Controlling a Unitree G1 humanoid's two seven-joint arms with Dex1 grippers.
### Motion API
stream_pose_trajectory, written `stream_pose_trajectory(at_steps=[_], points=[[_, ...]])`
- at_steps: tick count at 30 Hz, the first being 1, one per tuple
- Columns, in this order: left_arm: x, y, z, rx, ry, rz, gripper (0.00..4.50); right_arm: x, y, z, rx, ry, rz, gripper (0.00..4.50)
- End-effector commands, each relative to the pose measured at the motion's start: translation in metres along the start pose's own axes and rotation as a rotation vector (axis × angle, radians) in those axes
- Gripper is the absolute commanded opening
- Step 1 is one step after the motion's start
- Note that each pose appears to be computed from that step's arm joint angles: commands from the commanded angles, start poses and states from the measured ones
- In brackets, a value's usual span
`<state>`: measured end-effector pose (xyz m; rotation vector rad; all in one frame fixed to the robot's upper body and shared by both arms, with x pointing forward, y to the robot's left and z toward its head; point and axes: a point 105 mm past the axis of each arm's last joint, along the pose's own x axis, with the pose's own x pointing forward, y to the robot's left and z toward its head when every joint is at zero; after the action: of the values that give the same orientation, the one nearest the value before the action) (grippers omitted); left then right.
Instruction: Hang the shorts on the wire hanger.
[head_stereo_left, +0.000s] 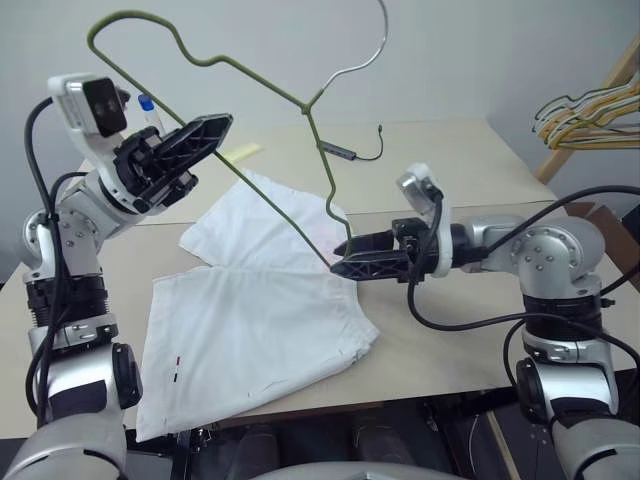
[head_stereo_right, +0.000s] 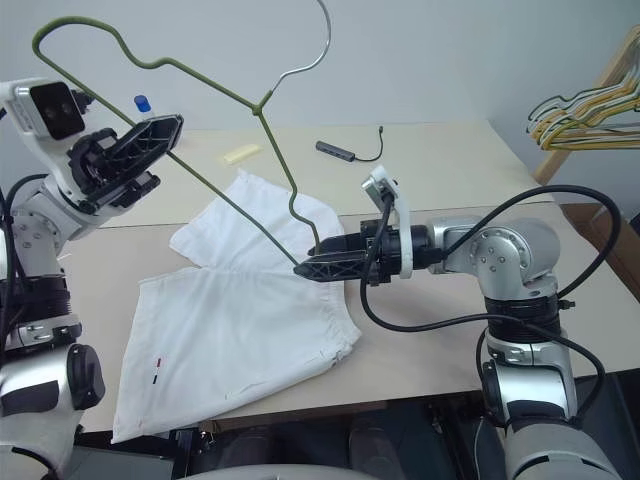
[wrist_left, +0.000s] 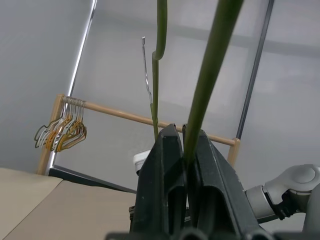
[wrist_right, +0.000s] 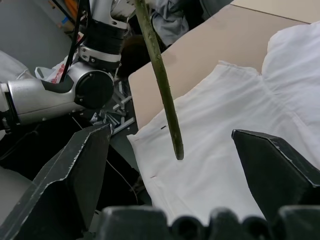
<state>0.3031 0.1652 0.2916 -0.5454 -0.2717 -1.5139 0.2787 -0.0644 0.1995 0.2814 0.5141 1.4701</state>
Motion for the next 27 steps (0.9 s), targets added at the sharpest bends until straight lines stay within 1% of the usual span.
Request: stream_pose_trajectory(at_steps=[1,5,8,9,10,17,18,19,20,22,25,26,27], points=[[0.007,-0.006,0.007,0.046,-0.001,-0.035,0.00,0.004,0.011,0.007,-0.054,0.011,0.029,4.48],[0.008,-0.003,0.003,0.039,0.001,-0.031,0.00,0.005,0.012,0.008,-0.059,0.004,0.035,4.48],[0.008,-0.002,0.000,0.031,-0.001,-0.027,0.00,0.005,0.012,0.011,-0.070,-0.005,0.024,3.92],[0.007,-0.002,-0.001,0.027,-0.003,-0.026,0.00,0.005,0.011,0.012,-0.070,-0.008,0.018,3.65],[0.007,-0.001,-0.002,0.023,-0.004,-0.026,0.00,0.004,0.010,0.012,-0.070,-0.009,0.012,3.21],[0.007,0.003,-0.006,0.024,-0.008,-0.019,0.00,0.002,0.009,0.013,-0.083,-0.005,-0.009,0.84],[0.007,0.003,-0.007,0.032,-0.001,-0.015,0.00,0.002,0.008,0.013,-0.080,-0.006,-0.011,0.54],[0.007,0.006,-0.011,0.077,0.009,0.004,0.00,0.002,0.008,0.013,-0.080,-0.008,-0.012,0.15],[0.008,0.007,-0.016,0.098,0.031,0.019,0.00,0.002,0.008,0.013,-0.082,-0.007,-0.015,0.03],[0.008,0.009,-0.024,0.107,0.065,0.029,0.00,0.002,0.008,0.012,-0.082,-0.008,-0.018,0.03],[0.008,0.009,-0.033,0.063,0.081,0.026,0.88,0.002,0.007,0.012,-0.076,-0.017,-0.025,0.00],[0.008,0.010,-0.035,0.056,0.086,0.033,1.07,0.002,0.008,0.011,-0.075,-0.021,-0.025,0.00],[0.007,0.011,-0.038,0.050,0.099,0.047,1.43,0.002,0.008,0.012,-0.077,-0.027,-0.026,0.00]])
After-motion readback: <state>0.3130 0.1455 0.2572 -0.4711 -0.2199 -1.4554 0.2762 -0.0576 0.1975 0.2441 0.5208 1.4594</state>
